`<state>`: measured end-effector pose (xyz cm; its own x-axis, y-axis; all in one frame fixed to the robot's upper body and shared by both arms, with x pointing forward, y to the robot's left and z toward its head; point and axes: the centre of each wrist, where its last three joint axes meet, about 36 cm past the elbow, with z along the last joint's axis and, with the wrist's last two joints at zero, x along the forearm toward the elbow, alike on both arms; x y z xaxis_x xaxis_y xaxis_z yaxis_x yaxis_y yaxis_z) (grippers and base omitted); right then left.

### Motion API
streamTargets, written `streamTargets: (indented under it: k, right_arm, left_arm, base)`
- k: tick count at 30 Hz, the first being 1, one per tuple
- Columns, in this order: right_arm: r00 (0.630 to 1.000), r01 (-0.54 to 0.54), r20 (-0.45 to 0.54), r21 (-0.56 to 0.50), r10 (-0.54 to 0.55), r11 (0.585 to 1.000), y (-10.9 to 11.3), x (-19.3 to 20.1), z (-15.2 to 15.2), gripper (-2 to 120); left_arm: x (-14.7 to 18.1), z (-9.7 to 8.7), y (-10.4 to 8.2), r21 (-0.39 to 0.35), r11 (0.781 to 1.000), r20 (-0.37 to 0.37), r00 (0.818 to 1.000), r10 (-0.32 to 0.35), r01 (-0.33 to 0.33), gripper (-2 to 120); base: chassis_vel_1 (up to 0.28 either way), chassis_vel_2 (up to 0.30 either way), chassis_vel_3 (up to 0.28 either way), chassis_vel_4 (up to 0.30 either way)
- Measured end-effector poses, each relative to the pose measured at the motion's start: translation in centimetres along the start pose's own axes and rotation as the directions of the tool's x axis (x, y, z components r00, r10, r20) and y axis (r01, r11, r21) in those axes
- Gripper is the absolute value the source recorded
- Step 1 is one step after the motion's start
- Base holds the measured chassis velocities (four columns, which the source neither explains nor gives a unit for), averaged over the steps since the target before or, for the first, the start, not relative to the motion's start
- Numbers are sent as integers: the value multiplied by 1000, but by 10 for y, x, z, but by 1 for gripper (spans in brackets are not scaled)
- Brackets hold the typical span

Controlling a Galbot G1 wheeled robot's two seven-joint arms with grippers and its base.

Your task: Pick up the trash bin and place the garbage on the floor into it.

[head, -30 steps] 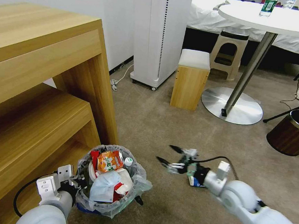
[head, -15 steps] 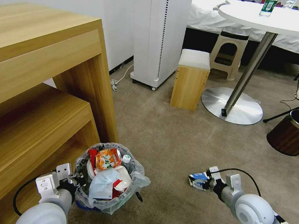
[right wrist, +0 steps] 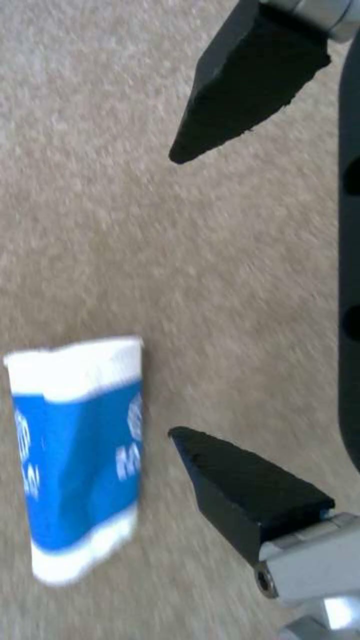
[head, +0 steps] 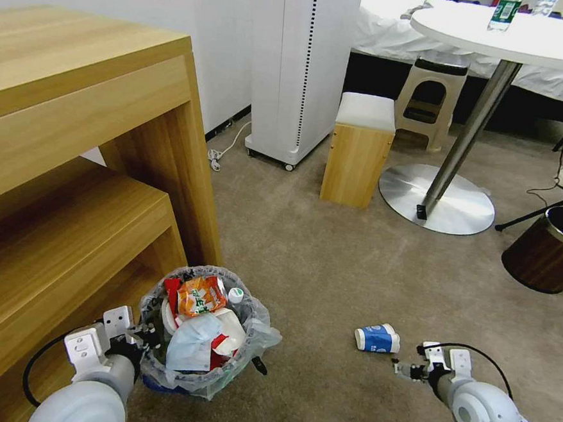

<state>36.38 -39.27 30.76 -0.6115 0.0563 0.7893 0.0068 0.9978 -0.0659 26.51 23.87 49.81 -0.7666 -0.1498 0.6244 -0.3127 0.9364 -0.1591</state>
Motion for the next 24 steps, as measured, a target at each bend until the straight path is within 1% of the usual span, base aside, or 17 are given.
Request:
streamTargets:
  k: [2,5,7,8,10,14,21,22,23,24]
  right_arm:
    - [1000,-3,27,3,3,1000,-7,-13,-2,100]
    - [999,12,47,4,-13,1000,-8,-21,-5,100]
    - [996,51,66,26,-52,998,-6,-32,-8,100]
    - [996,51,66,26,-52,998,-6,-32,-8,100]
    - [991,99,87,58,-104,993,-3,-40,-12,100]
    - [986,132,87,93,-140,987,1,-47,-13,100]
    - [986,139,80,111,-148,984,0,-53,-15,100]
    - [986,138,77,114,-147,984,0,-54,-15,97]
    - [986,138,77,114,-147,984,0,-54,-15,97]
    - [987,136,73,120,-145,983,0,-54,-14,93]
  left_arm:
    - [-1,0,0,-3,1000,0,1000,0,0,0]
    - [-2,0,0,-6,1000,-1,1000,1,-1,0]
    - [-2,0,0,-9,1000,-2,1000,3,-3,0]
    - [-2,0,0,-9,1000,-2,1000,3,-3,0]
    - [-2,0,-1,-13,1000,-1,1000,4,-4,0]
    - [1,-1,-1,-17,1000,5,1000,10,-10,0]
    - [5,-1,-2,-16,1000,7,1000,14,-14,0]
    - [5,-2,-2,-16,1000,7,1000,15,-15,0]
    - [5,-2,-2,-16,1000,7,1000,15,-15,0]
    - [5,-2,-2,-16,1000,9,1000,16,-16,0]
  base:
    - [0,0,0,0]
    - [0,0,0,0]
    - [0,0,0,0]
    - [0,0,0,0]
    - [0,0,0,0]
    - [0,0,0,0]
    - [0,0,0,0]
    - [0,0,0,0]
    - [0,0,0,0]
    - [0,0,0,0]
